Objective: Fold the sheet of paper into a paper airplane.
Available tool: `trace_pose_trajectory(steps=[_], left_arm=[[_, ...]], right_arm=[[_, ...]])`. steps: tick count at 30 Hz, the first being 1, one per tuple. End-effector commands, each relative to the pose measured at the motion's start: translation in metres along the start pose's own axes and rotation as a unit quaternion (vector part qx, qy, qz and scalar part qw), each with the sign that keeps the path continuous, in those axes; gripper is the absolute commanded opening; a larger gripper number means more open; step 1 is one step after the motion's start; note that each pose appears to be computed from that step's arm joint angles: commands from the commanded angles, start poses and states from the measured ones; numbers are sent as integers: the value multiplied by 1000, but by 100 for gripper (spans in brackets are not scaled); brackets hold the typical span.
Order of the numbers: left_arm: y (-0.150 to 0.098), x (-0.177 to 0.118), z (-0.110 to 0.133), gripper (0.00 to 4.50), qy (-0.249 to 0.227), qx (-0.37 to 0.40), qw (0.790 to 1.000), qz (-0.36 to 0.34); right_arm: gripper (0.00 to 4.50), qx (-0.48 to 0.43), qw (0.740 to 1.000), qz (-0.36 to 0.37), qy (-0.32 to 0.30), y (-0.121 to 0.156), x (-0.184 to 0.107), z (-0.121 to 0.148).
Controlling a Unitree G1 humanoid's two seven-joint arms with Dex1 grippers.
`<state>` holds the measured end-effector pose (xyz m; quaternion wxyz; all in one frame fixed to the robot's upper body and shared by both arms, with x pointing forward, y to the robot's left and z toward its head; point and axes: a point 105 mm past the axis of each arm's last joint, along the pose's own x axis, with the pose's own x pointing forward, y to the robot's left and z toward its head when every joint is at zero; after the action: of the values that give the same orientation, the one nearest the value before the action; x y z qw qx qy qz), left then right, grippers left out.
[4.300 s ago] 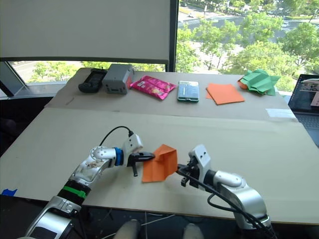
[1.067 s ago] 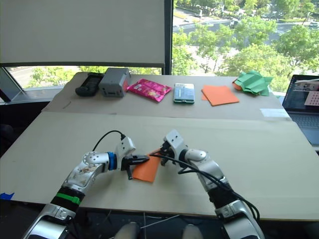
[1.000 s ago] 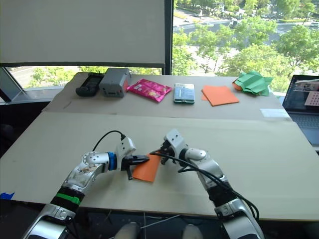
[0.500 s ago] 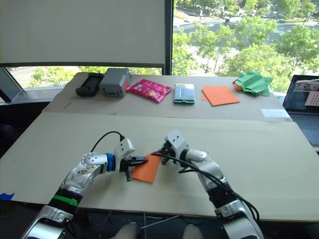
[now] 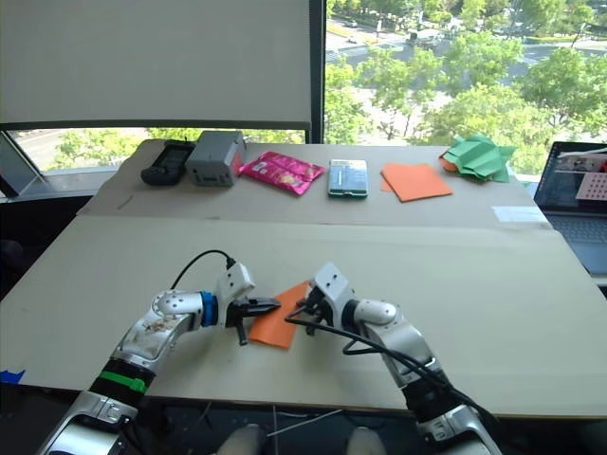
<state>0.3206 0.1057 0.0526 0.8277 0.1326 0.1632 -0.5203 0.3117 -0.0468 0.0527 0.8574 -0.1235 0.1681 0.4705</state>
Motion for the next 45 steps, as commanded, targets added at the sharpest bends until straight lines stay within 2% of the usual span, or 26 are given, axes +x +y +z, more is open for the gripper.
trace_pose_trajectory(steps=[1,45], left_arm=[[-2,1,-19,3,39,-18,999,0],[-5,-1,-24,3,48,-22,999,-2]], right_arm=[[0,24,997,27,67,15,2,-34],[0,20,977,157,145,83,-23,-67]])
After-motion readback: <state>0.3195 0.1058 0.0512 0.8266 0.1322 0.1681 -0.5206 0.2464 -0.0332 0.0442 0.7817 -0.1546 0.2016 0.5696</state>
